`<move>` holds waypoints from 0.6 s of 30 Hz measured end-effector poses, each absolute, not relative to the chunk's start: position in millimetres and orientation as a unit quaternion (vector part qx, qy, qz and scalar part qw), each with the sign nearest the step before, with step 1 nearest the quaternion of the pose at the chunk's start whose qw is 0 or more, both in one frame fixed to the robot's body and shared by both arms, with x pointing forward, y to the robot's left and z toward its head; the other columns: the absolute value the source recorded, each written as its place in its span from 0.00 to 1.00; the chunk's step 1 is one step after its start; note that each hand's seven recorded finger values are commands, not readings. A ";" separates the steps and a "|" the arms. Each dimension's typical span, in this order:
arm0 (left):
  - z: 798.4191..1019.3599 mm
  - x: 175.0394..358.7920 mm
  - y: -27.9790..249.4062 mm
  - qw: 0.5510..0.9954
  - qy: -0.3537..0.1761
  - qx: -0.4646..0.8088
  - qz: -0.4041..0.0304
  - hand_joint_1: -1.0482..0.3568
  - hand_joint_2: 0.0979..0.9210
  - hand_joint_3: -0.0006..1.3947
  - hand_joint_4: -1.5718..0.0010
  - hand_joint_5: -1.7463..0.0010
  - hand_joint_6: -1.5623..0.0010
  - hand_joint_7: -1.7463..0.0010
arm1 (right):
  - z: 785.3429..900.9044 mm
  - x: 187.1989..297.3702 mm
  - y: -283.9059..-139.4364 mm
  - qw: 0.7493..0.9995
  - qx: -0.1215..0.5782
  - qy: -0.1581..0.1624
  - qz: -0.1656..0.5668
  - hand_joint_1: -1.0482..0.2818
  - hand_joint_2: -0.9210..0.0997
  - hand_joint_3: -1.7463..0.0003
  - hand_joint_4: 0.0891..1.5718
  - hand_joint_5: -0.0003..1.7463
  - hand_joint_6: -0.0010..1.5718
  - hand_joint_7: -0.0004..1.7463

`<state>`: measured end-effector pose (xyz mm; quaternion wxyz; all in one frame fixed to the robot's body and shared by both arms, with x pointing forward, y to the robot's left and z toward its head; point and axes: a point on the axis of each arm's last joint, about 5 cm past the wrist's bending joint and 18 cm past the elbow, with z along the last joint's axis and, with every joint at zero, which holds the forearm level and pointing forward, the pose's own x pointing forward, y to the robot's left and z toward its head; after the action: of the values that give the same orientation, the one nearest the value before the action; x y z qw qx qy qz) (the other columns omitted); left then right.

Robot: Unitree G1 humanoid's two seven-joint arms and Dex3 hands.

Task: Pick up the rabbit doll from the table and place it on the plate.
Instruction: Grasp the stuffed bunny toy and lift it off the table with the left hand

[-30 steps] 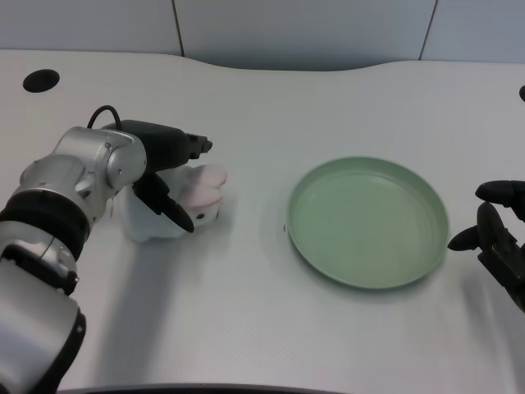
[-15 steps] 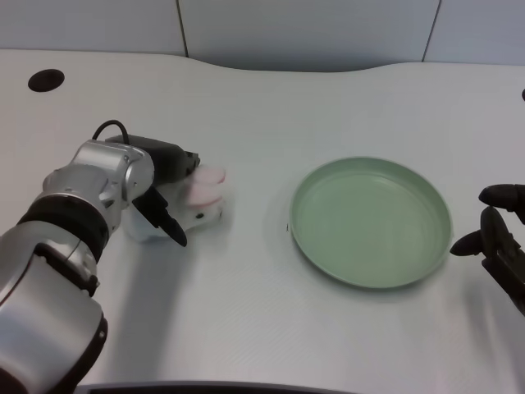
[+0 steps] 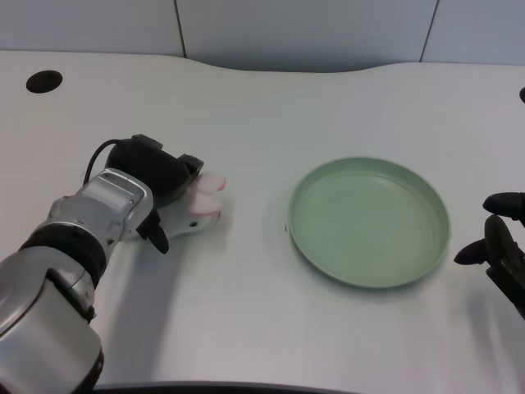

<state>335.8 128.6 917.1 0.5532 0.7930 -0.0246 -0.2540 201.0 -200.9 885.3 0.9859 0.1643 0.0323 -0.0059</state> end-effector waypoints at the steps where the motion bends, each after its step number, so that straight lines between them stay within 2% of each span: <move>1: 913.8 333.9 129.5 0.558 -0.030 0.790 -0.253 0.24 0.79 0.00 0.81 0.94 0.80 0.97 | 885.8 200.8 -201.0 0.986 0.164 0.031 -0.006 0.56 0.00 0.63 0.17 1.00 0.04 0.98; 5: 903.0 327.5 132.7 0.597 -0.045 0.763 -0.245 0.39 0.80 0.01 0.71 0.89 0.68 0.96 | 887.4 200.5 -201.5 0.986 0.164 0.028 -0.005 0.57 0.00 0.63 0.16 1.00 0.03 0.98; 6: 901.4 326.4 133.2 0.608 -0.049 0.755 -0.241 0.43 0.84 0.00 0.72 0.80 0.63 0.95 | 887.7 200.4 -201.5 0.986 0.165 0.029 -0.004 0.57 0.00 0.63 0.16 1.00 0.03 0.98; 7: 900.2 325.6 133.5 0.619 -0.052 0.747 -0.238 0.46 0.86 0.00 0.78 0.65 0.60 0.96 | 887.7 200.4 -201.5 0.986 0.166 0.030 -0.004 0.58 0.00 0.62 0.16 1.00 0.03 0.98; 8: 899.5 325.1 133.7 0.626 -0.054 0.741 -0.236 0.47 0.87 0.00 0.80 0.59 0.59 0.97 | 887.6 200.3 -201.5 0.986 0.166 0.031 -0.004 0.58 0.00 0.62 0.16 1.00 0.02 0.98; 9: 898.6 324.5 134.2 0.631 -0.055 0.738 -0.234 0.50 0.92 0.00 0.81 0.49 0.56 0.91 | 887.6 200.3 -201.6 0.986 0.166 0.031 -0.004 0.58 0.00 0.62 0.16 1.00 0.02 0.98; 10: 897.8 323.9 134.7 0.634 -0.058 0.735 -0.232 0.52 0.96 0.01 0.82 0.37 0.64 0.67 | 887.6 200.3 -201.6 0.985 0.168 0.031 -0.004 0.58 0.00 0.62 0.16 1.00 0.02 0.98; 11: 897.2 323.5 134.8 0.636 -0.062 0.733 -0.231 0.54 0.98 0.02 0.81 0.29 0.71 0.48 | 887.6 200.2 -201.9 0.985 0.169 0.030 -0.004 0.58 0.00 0.62 0.17 1.00 0.03 0.98; 12: 896.6 323.0 134.9 0.638 -0.068 0.732 -0.229 0.55 0.99 0.02 0.81 0.24 0.76 0.36 | 887.6 200.2 -202.2 0.985 0.170 0.030 -0.004 0.58 0.00 0.63 0.17 1.00 0.03 0.98; 13: 896.1 322.7 135.1 0.640 -0.073 0.731 -0.227 0.56 1.00 0.03 0.81 0.22 0.78 0.31 | 887.6 200.1 -202.4 0.985 0.171 0.030 -0.005 0.58 0.00 0.63 0.17 1.00 0.03 0.98; 14: 895.9 322.5 135.3 0.640 -0.074 0.730 -0.226 0.56 1.00 0.03 0.80 0.21 0.79 0.29 | 887.6 200.1 -202.6 0.985 0.171 0.030 -0.005 0.58 0.00 0.63 0.17 1.00 0.03 0.98; 15: 895.4 322.2 135.7 0.639 -0.079 0.732 -0.224 0.57 1.00 0.03 0.74 0.17 0.74 0.31 | 887.6 200.0 -202.8 0.985 0.171 0.029 -0.005 0.57 0.00 0.63 0.18 1.00 0.03 0.98; 16: 894.7 321.8 136.0 0.635 -0.086 0.735 -0.220 0.58 1.00 0.02 0.67 0.15 0.64 0.41 | 887.5 200.0 -203.0 0.985 0.171 0.030 -0.006 0.58 0.00 0.62 0.18 1.00 0.03 0.98; 18: 893.4 321.3 136.6 0.622 -0.101 0.747 -0.212 0.58 1.00 0.01 0.63 0.14 0.58 0.48 | 887.4 199.9 -203.2 0.985 0.171 0.029 -0.004 0.58 0.00 0.62 0.18 1.00 0.03 0.98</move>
<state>321.3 136.6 893.4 0.6221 0.7469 -0.1010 -0.2121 199.9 -203.2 887.4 0.9848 0.1709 0.0294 -0.0039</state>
